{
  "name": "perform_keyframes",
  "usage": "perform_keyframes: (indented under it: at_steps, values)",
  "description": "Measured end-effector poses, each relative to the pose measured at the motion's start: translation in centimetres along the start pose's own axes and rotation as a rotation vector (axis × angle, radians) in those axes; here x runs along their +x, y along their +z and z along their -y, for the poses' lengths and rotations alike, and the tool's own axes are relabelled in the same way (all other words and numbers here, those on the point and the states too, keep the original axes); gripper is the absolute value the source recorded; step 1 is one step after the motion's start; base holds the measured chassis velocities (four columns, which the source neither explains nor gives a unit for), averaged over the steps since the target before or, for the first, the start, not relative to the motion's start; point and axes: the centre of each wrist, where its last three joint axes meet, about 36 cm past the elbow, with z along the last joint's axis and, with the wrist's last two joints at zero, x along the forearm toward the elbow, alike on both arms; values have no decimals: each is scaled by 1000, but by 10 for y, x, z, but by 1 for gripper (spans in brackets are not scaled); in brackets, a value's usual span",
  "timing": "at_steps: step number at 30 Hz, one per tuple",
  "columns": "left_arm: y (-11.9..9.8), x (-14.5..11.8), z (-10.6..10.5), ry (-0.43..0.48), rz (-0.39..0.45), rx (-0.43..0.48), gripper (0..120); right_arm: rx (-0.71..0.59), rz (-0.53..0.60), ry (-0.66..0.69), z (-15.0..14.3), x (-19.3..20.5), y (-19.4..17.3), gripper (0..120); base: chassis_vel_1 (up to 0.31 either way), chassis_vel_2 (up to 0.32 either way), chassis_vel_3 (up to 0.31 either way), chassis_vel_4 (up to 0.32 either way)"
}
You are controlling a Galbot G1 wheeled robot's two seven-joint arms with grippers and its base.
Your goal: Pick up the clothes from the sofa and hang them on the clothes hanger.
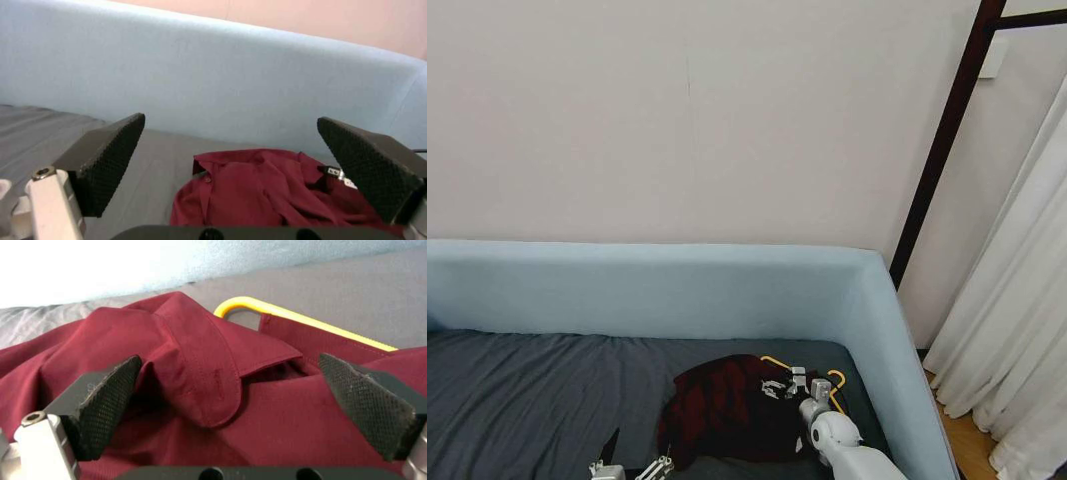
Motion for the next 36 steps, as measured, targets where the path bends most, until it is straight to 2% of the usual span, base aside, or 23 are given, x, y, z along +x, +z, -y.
perform_keyframes:
  at_steps: [6, 9, 13, 15, 16, 22, 23, 27, 29, 32, 36]
  values:
    - [-1, 1, 1, -3, 2, 3, 98, 3, -12, -22, -7, -6, 3, 98, 0, 0, 0, 0]
    - [-1, 1, 1, -7, 4, 3, 99, 6, -14, -31, -12, -8, 3, 85, 0, 0, 0, 0]
    - [-1, 1, 1, -9, 6, 6, 99, 9, -15, -34, -13, -9, 3, 77, 0, 0, 0, 0]
    - [-1, 0, 1, -11, 7, 8, 99, 13, -17, -36, -14, -9, 4, 64, 0, 0, 0, 0]
    - [-1, 0, 1, -11, 7, 8, 99, 13, -17, -36, -14, -9, 4, 64, 0, 0, 0, 0]
    - [1, -2, 1, -10, 7, 8, 99, 12, -18, -42, -16, -8, 8, 36, 0, 0, 0, 0]
    - [1, -2, 1, -10, 7, 8, 99, 12, -18, -42, -16, -8, 8, 36, 0, 0, 0, 0]
    - [2, -2, 1, -9, 6, 8, 99, 8, -10, -46, -17, -10, 11, 19, 0, 0, 0, 0]
    - [2, -2, 0, -9, 5, 8, 99, 7, -8, -47, -17, -9, 11, 15, 0, 0, 0, 0]
    - [4, -3, 0, -11, 2, 14, 99, 9, -7, -50, -17, -7, 13, 1, 0, 0, 0, 0]
    - [4, -5, 1, -18, -7, 30, 99, 6, 5, -57, -16, -4, 13, 0, 0, 0, 0, 0]
